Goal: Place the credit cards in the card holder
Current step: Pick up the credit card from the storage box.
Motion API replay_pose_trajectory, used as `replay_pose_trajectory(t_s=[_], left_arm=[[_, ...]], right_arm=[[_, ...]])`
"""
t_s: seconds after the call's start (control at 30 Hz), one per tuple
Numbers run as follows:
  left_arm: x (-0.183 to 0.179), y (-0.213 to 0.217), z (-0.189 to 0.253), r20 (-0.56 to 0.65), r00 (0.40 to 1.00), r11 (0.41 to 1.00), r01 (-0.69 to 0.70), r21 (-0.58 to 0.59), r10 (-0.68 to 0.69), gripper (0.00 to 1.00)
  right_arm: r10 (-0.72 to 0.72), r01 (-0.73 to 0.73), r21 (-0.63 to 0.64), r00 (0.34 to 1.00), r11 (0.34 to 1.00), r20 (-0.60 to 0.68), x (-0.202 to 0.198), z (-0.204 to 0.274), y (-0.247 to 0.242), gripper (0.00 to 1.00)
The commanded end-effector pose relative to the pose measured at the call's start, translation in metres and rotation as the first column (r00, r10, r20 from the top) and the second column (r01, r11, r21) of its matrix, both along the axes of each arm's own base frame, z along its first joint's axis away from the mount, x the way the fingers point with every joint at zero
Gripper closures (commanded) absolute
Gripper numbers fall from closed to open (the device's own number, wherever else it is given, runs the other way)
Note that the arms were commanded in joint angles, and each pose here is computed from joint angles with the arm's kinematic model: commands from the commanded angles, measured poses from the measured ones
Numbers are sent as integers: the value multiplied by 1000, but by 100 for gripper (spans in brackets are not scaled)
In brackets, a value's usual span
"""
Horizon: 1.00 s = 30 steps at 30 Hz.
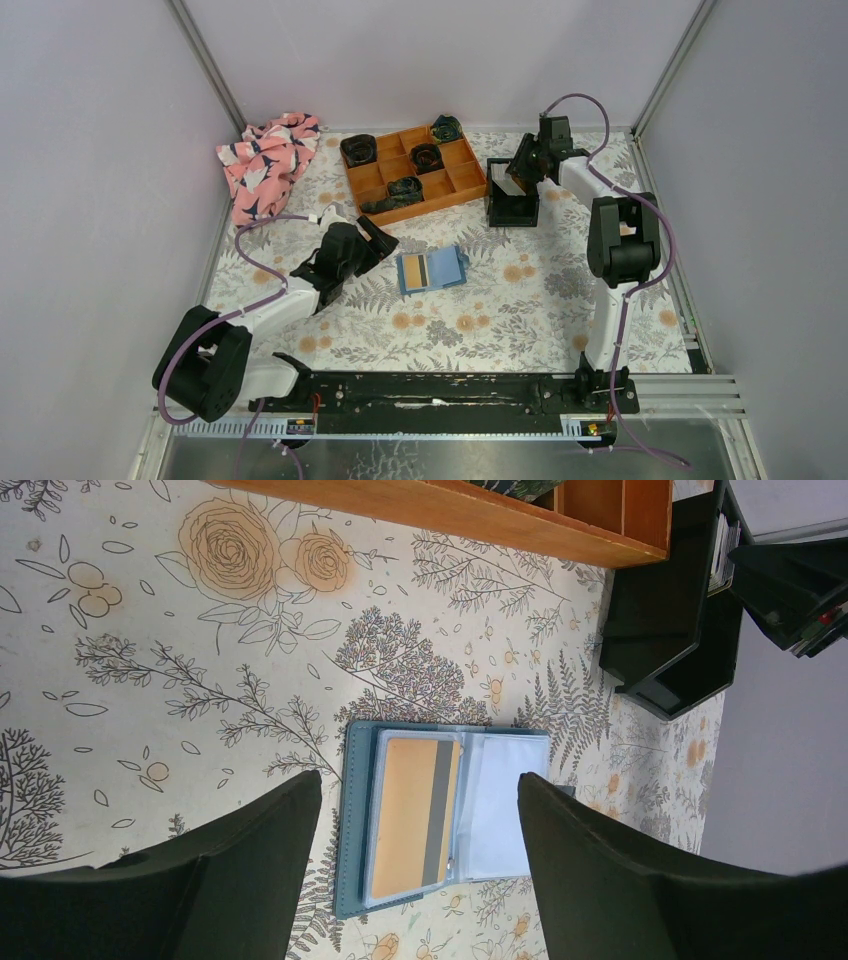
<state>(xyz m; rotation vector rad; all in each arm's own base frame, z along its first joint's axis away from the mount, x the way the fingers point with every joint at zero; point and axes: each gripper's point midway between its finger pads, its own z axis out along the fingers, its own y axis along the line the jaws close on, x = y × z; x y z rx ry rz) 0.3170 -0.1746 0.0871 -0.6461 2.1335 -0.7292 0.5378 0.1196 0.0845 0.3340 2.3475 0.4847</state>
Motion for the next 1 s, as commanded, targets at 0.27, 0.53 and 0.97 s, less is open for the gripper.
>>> replay_pose_trajectory(t_s=[0.27,0.53,0.97], left_arm=[[6,-2,7,38,999,1000,1,-22,0,22],[7,-3,8,41,999,1000,2,-30,0,22],[5,-3,8,39,999,1000,6,-30,-5,22]], right_arm=[[43,-46,95,999,994,32,9,15,16,67],[54,-62,116,996,991,70,13,35,22,68],[68,-78,119,994,990,83,11,44,30,72]])
